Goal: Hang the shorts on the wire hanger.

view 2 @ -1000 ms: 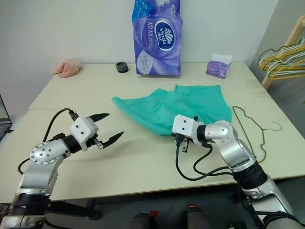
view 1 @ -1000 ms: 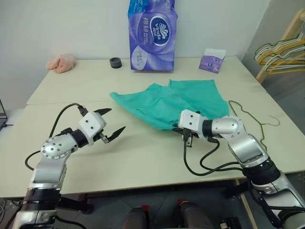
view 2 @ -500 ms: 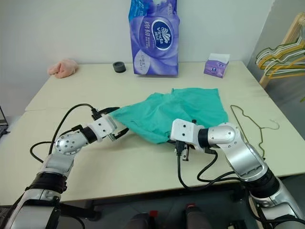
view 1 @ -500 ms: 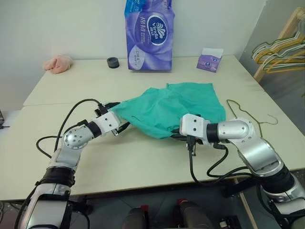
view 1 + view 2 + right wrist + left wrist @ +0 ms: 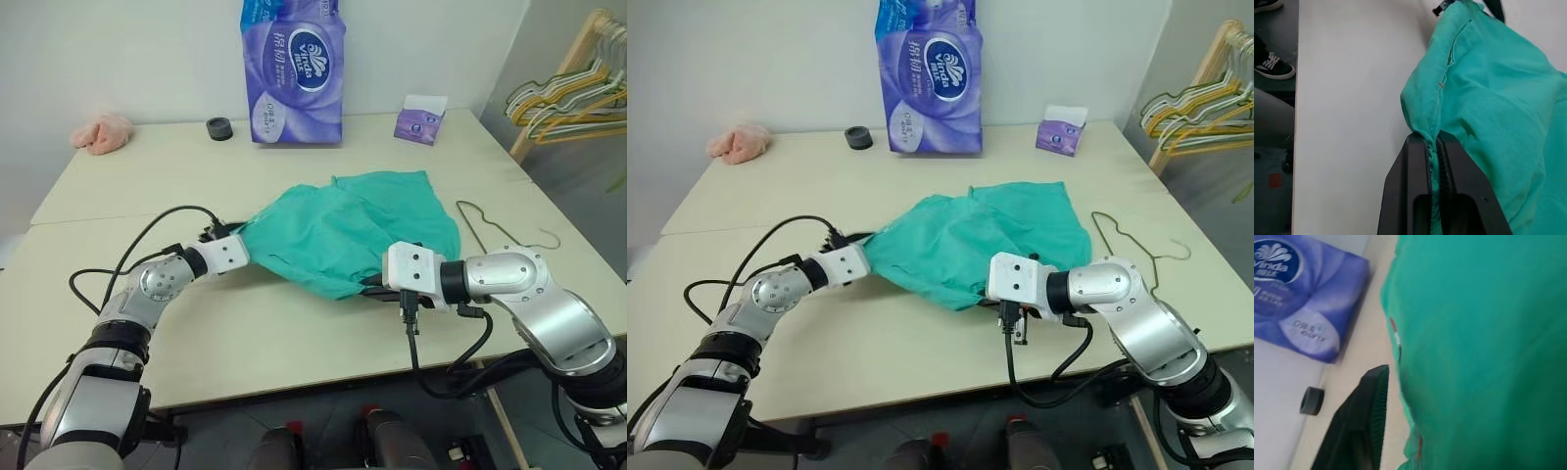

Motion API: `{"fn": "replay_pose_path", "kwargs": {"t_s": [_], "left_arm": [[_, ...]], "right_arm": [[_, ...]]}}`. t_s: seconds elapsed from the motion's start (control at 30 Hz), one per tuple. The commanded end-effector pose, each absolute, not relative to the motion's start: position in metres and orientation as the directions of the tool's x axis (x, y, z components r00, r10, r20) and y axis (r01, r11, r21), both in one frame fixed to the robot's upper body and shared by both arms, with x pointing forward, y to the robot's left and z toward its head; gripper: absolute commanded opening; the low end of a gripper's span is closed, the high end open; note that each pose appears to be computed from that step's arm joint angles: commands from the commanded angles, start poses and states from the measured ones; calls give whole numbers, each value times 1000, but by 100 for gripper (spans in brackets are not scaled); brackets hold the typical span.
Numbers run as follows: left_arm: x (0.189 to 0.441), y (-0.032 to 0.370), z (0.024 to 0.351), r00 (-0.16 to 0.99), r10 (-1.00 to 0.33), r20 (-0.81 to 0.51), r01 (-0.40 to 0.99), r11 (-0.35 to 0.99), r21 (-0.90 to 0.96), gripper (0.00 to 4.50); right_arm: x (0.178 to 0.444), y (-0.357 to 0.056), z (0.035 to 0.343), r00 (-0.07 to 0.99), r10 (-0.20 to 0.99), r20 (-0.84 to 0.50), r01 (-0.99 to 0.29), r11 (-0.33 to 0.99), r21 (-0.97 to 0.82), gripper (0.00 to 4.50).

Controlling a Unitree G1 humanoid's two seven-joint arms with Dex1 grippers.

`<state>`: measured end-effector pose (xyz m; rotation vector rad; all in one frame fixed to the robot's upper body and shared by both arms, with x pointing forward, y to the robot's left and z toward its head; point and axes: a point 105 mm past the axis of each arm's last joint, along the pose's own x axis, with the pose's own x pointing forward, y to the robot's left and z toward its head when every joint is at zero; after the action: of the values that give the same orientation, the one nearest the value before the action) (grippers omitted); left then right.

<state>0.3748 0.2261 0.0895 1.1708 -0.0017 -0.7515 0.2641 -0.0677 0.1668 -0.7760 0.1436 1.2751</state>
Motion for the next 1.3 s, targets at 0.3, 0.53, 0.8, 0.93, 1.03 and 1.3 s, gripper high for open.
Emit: {"fn": "replay_pose_path", "kwargs": {"t_s": [0.3,0.53,0.8,0.93,1.03,1.3], "left_arm": [[297,238,72,287,-570,-770,927,-38,374,3],[234,182,129,-26,-751,-659,996,-74,44,3],[307,135,195,278,-898,-341,961,257,106,3],[406,137,239,654,-742,-148,756,634,162,3],[458,162,298,875,-483,27,463,853,242,3],[394,204,491,784,-367,501,-253,549,797,3]], "right_arm": [[288,-131,158,393,661,-639,-845,-14,-535,0],[293,-184,170,277,568,-775,-894,-145,-425,0],[394,-187,230,527,543,-654,-797,49,-602,0],[450,-159,270,762,422,-491,-567,70,-821,0],[469,-112,334,908,386,-167,-189,20,-982,0],[390,-23,494,578,645,499,507,196,-840,0]]}}
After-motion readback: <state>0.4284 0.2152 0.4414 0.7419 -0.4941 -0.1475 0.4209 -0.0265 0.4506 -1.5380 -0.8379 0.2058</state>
